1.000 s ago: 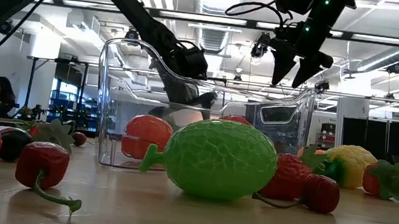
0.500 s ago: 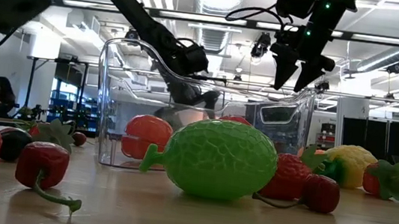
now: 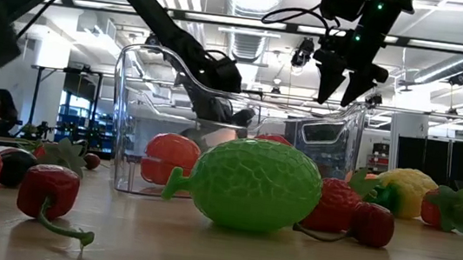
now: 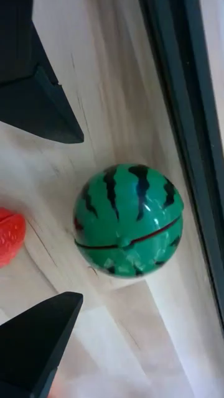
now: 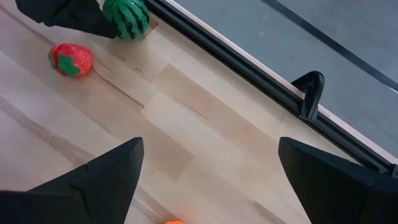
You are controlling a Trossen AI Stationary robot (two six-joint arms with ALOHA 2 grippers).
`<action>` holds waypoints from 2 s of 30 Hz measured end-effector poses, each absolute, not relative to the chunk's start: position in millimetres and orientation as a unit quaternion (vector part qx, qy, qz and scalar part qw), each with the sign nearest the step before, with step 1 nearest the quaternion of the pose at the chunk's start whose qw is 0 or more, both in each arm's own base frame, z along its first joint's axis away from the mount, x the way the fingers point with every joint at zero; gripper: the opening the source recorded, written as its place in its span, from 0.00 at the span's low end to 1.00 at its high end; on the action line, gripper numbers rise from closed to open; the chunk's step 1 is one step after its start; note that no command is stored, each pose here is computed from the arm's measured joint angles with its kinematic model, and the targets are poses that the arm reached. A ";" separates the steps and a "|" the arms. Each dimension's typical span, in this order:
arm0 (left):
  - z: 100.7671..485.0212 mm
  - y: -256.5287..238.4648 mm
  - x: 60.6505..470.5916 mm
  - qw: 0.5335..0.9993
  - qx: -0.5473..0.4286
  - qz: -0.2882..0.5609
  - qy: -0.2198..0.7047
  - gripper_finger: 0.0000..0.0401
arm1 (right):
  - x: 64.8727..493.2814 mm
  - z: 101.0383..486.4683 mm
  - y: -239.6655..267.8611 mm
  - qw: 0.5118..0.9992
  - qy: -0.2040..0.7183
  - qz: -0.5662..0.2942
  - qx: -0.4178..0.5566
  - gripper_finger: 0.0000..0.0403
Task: Pick and placing Produce into tupperware
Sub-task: Put the watermelon into the transparent bin
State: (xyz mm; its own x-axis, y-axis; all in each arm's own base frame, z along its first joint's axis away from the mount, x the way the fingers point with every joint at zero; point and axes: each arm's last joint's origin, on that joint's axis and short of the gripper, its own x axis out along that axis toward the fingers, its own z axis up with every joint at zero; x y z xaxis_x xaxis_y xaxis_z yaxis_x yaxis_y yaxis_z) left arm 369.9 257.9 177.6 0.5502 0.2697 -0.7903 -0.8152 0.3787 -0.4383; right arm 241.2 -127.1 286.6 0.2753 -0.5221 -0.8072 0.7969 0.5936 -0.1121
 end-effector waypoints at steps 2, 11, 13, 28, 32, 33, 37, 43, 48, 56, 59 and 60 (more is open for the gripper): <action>174.6 258.5 370.7 0.766 -0.433 0.354 0.317 0.99 | 241.2 286.6 -127.1 0.782 0.430 -0.422 0.160 0.91; 174.5 260.6 370.8 0.764 -0.419 0.379 0.313 0.99 | 241.2 286.7 -127.1 0.782 0.430 -0.422 0.160 0.91; 175.1 261.3 370.7 0.764 -0.413 0.388 0.309 0.99 | 241.2 286.7 -127.2 0.782 0.429 -0.422 0.160 0.91; 179.4 262.8 374.9 0.777 -0.408 0.385 0.287 0.99 | 241.4 286.9 -127.3 0.783 0.429 -0.422 0.160 0.91; 171.2 262.7 374.3 0.771 -0.409 0.389 0.297 0.99 | 241.5 287.0 -127.3 0.783 0.428 -0.421 0.160 0.91; 169.0 262.7 374.4 0.769 -0.409 0.389 0.300 0.99 | 241.5 287.0 -127.4 0.784 0.428 -0.421 0.159 0.91; 166.2 261.8 376.1 0.767 -0.409 0.388 0.305 0.99 | 241.5 286.9 -127.3 0.784 0.429 -0.420 0.157 0.91; 166.2 260.6 376.2 0.766 -0.408 0.388 0.310 0.99 | 241.5 286.9 -127.4 0.784 0.429 -0.420 0.157 0.91; 165.1 259.1 375.3 0.761 -0.410 0.389 0.319 0.98 | 241.9 287.0 -127.6 0.786 0.427 -0.419 0.155 0.91; 165.6 256.6 377.9 0.765 -0.411 0.382 0.317 0.87 | 242.1 286.9 -127.7 0.786 0.426 -0.420 0.155 0.91; 166.1 255.8 379.1 0.767 -0.410 0.380 0.314 0.82 | 242.1 286.9 -127.6 0.786 0.426 -0.420 0.156 0.91; 166.1 256.0 379.5 0.769 -0.410 0.380 0.312 0.80 | 242.1 286.9 -127.6 0.786 0.426 -0.420 0.156 0.91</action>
